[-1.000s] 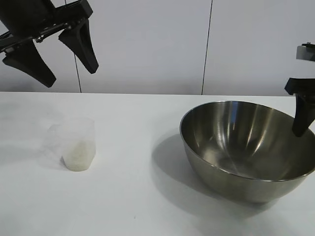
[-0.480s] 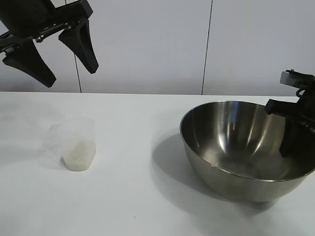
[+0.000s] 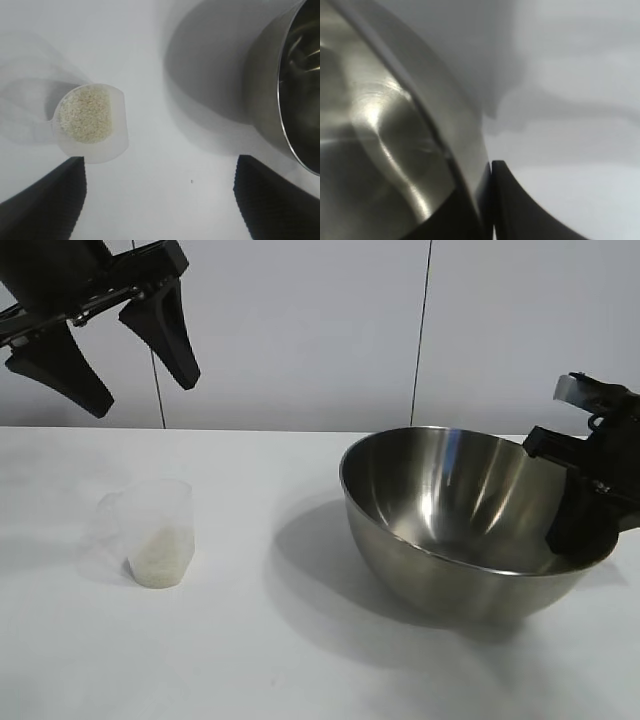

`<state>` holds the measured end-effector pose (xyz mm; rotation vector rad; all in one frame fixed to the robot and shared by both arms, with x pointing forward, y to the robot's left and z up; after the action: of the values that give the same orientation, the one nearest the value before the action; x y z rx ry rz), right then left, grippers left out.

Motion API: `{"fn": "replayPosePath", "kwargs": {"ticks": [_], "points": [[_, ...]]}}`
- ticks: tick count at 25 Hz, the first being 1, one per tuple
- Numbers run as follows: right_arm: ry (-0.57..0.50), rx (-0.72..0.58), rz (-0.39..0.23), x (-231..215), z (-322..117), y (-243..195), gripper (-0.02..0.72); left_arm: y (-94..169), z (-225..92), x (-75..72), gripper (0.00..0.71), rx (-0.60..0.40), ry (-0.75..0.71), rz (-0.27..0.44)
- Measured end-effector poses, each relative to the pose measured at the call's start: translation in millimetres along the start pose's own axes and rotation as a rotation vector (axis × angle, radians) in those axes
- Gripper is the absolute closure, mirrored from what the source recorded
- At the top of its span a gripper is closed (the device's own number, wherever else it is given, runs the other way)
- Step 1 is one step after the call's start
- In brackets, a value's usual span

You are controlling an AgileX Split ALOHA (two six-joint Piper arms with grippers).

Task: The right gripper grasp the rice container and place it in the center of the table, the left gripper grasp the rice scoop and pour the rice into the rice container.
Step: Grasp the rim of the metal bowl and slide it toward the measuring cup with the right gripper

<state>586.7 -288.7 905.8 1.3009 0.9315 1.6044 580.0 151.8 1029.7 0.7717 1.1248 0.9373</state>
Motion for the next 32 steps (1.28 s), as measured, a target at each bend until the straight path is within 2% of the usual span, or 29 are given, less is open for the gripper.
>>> {"fn": "replayPosePath", "kwargs": {"ticks": [6, 13, 17, 21, 26, 32], "points": [[0.011, -0.032, 0.024, 9, 1, 14, 0.688, 0, 0, 0.0, 0.124, 0.000, 0.000, 0.000], [0.012, -0.041, 0.106, 21, 1, 22, 0.691, 0, 0, 0.0, 0.124, 0.000, 0.000, 0.000], [0.007, -0.053, 0.129, 25, 2, 24, 0.692, 0, 0, 0.0, 0.124, 0.000, 0.000, 0.000], [0.047, -0.046, 0.131, 40, 2, 18, 0.692, 0, 0, 0.0, 0.124, 0.000, 0.000, 0.000], [0.122, -0.048, 0.125, 81, 1, 2, 0.692, 0, 0, 0.0, 0.124, 0.000, 0.000, 0.000], [0.111, -0.097, 0.055, 106, 3, -10, 0.692, 0, 0, 0.0, 0.124, 0.000, 0.000, 0.000]]}}
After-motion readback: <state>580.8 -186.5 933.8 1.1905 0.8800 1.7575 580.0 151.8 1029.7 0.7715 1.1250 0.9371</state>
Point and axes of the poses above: a point on each arm's last joint axis where the gripper is mounted, y pointing back along that axis away from the gripper, x along the wrist's bending axis when the last joint is at zero, z = x × y, the point moved 2 cm from there along -y, pointing out along that axis toward the gripper, and after that the axes turned 6 degrees about y, right-handed, at the moved point
